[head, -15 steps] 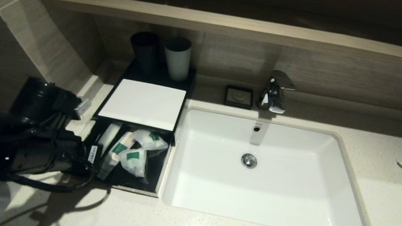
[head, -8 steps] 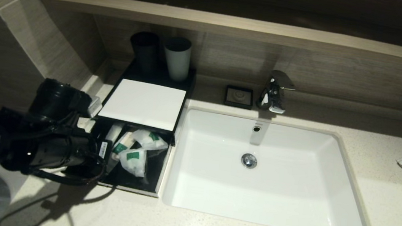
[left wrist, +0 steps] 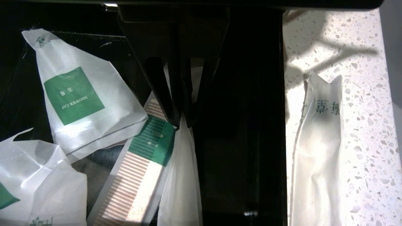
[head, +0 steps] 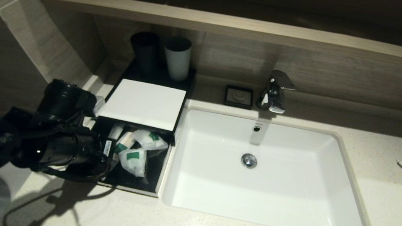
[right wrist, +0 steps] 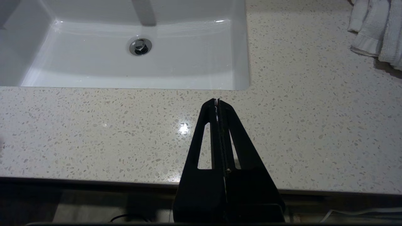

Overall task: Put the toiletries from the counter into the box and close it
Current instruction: Place the bathroom toiletry into the drawer

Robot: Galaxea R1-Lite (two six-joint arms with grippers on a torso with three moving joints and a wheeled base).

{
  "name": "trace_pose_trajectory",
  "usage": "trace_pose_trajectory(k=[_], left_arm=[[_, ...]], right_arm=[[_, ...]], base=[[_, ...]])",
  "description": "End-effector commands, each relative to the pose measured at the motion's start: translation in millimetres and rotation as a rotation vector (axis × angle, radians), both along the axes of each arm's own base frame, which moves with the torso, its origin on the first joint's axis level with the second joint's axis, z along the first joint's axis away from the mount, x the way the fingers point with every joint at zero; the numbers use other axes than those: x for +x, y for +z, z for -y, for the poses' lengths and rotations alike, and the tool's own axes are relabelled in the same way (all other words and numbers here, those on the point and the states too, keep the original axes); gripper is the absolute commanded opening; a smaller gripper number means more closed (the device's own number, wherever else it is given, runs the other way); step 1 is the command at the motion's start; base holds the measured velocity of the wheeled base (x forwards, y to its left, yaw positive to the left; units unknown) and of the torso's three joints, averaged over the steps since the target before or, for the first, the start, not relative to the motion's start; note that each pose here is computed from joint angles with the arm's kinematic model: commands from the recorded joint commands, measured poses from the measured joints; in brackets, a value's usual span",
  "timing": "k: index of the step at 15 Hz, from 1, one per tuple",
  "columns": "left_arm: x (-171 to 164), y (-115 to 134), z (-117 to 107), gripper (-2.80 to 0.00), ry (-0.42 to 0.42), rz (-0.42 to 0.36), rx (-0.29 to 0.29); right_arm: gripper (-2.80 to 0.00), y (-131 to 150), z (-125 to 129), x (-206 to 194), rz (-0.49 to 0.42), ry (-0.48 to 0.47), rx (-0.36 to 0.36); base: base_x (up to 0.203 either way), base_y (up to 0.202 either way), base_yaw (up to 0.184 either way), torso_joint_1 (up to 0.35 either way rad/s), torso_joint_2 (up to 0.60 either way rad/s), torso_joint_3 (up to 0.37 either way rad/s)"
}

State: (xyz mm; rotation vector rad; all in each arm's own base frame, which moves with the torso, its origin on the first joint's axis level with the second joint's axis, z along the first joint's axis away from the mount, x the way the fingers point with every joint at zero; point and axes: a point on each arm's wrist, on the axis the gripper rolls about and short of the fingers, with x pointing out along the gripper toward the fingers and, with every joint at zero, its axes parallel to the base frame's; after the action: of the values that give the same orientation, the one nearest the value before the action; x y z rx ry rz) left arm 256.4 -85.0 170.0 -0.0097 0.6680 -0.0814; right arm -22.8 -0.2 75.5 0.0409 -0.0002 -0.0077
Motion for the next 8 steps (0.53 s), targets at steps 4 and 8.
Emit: trace_pose_trajectory(k=[4,8], left_arm=[[-0.2,1.5,-1.2,0.00,0.003,0.008,-0.001],[-3.9,10.0,-2.5,0.00,0.001,0.035,-0.006]], right_arm=[[-2.80,0.0,0.0,0.0,0.000,0.000,0.001],[-2.80,0.0,0.0,0.1,-0.002,0.000,0.001]], base=[[0.000,0.000,0.000,0.000,0.00,0.000],[0.000,0.000,0.000,0.000,0.00,0.000]])
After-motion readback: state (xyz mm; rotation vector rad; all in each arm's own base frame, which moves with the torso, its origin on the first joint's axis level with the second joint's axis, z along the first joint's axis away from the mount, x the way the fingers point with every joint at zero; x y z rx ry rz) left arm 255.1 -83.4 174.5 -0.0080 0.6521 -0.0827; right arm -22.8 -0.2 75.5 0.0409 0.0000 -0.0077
